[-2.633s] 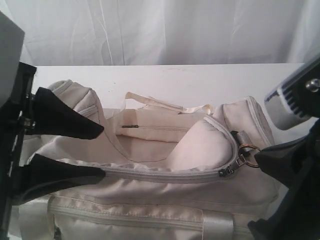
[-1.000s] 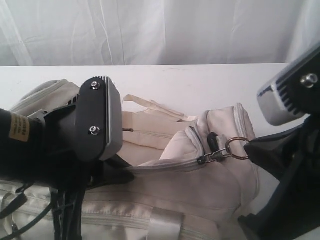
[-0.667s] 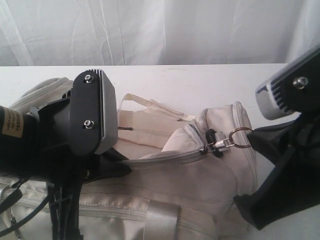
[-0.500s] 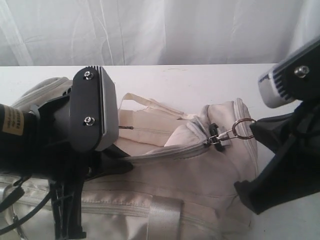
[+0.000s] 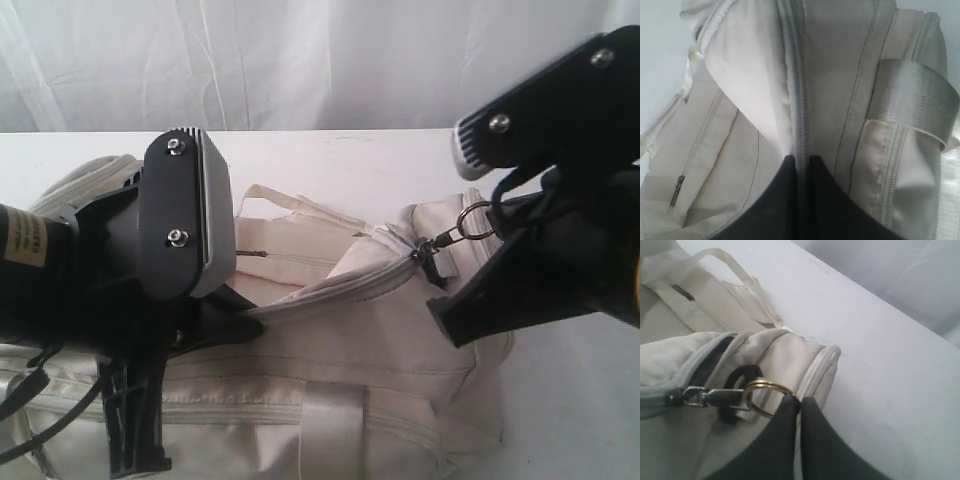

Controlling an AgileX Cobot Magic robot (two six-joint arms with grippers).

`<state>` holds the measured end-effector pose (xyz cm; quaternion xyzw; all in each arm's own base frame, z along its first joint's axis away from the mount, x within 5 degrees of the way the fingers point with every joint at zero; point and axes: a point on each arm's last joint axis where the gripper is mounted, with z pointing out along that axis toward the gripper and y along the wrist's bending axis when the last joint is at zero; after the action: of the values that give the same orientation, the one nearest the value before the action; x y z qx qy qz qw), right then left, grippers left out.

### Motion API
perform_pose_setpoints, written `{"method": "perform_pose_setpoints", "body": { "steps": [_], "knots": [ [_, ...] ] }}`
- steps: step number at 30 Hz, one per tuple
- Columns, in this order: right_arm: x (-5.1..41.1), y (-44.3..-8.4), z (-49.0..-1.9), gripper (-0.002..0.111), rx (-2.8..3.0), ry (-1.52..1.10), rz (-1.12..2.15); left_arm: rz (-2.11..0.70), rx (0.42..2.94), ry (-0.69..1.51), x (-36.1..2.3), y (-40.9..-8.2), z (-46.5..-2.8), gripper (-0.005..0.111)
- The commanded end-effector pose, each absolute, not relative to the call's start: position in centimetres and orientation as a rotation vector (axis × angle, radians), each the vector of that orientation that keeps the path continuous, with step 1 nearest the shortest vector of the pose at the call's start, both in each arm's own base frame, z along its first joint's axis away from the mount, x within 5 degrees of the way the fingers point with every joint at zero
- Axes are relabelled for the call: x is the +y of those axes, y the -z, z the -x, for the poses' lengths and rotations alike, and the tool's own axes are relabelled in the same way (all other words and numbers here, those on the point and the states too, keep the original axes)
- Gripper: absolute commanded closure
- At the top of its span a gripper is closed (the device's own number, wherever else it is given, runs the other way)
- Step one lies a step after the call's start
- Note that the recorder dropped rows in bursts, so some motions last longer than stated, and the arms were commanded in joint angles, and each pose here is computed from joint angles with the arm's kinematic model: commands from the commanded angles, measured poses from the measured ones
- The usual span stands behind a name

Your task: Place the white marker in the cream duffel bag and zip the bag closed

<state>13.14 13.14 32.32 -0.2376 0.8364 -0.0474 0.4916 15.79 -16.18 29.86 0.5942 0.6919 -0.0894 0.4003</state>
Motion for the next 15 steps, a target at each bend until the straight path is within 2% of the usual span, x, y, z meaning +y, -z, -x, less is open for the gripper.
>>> {"method": "perform_pose_setpoints", "body": {
  "steps": [1,15],
  "knots": [
    [12.4,-32.1,-15.3,0.108,1.993,0.290,0.540,-1.569,1.806,0.206,-15.5,-29.1,-15.4,0.107],
    [11.3,-32.3,-18.6,0.108,1.931,0.236,0.503,-1.579,1.813,0.208,-15.4,-29.0,-15.3,0.107]
  ]
}}
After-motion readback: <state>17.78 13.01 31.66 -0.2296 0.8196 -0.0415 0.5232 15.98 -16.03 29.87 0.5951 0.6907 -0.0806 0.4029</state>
